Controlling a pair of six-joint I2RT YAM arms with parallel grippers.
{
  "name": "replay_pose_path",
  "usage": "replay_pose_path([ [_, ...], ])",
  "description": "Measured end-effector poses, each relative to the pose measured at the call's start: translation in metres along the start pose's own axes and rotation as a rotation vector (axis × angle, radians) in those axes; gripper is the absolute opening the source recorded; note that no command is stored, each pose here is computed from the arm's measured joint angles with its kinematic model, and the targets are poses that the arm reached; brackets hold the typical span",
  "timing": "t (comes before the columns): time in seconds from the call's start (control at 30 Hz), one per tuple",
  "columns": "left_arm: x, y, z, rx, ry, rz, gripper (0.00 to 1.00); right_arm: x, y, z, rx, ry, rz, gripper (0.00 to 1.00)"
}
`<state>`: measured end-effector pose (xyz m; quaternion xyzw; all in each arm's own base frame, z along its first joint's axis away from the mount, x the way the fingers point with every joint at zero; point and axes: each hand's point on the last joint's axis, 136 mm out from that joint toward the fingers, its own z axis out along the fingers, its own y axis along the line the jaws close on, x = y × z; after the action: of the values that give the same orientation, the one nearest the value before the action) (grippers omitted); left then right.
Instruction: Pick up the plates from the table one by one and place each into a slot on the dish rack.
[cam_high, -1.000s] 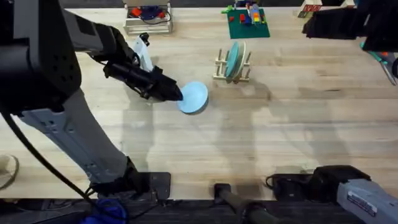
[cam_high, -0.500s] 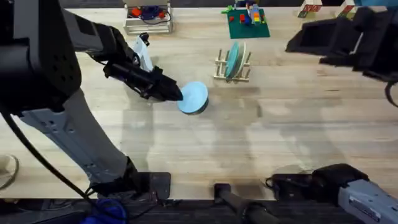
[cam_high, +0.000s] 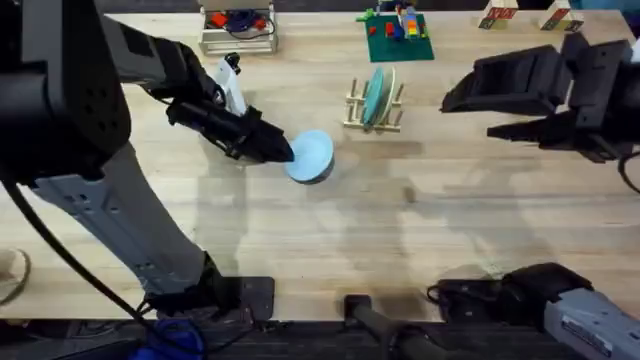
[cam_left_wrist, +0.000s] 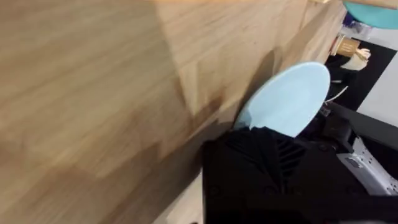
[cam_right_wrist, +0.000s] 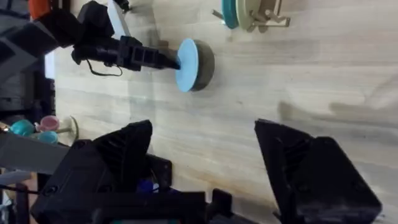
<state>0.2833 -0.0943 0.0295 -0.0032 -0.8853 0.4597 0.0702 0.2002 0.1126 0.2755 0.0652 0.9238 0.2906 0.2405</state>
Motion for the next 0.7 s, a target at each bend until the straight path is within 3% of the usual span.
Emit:
replay_pose_path([
  [0.07, 0.0, 0.0, 0.0, 0.0, 0.0, 0.0, 0.043, 0.002, -0.001, 0.0, 0.002, 0.009, 0.006, 0.994],
  [0.1, 0.0, 0.0, 0.0, 0.0, 0.0, 0.0, 0.042, 0.014, -0.008, 0.016, -0.011, 0.066, 0.062, 0.994],
  [0.3, 0.0, 0.0, 0.0, 0.0, 0.0, 0.0, 0.042, 0.027, -0.012, 0.056, -0.094, 0.123, 0.138, 0.994],
  [0.7, 0.0, 0.0, 0.0, 0.0, 0.0, 0.0, 0.043, 0.059, 0.006, 0.115, -0.194, 0.17, 0.132, 0.994],
])
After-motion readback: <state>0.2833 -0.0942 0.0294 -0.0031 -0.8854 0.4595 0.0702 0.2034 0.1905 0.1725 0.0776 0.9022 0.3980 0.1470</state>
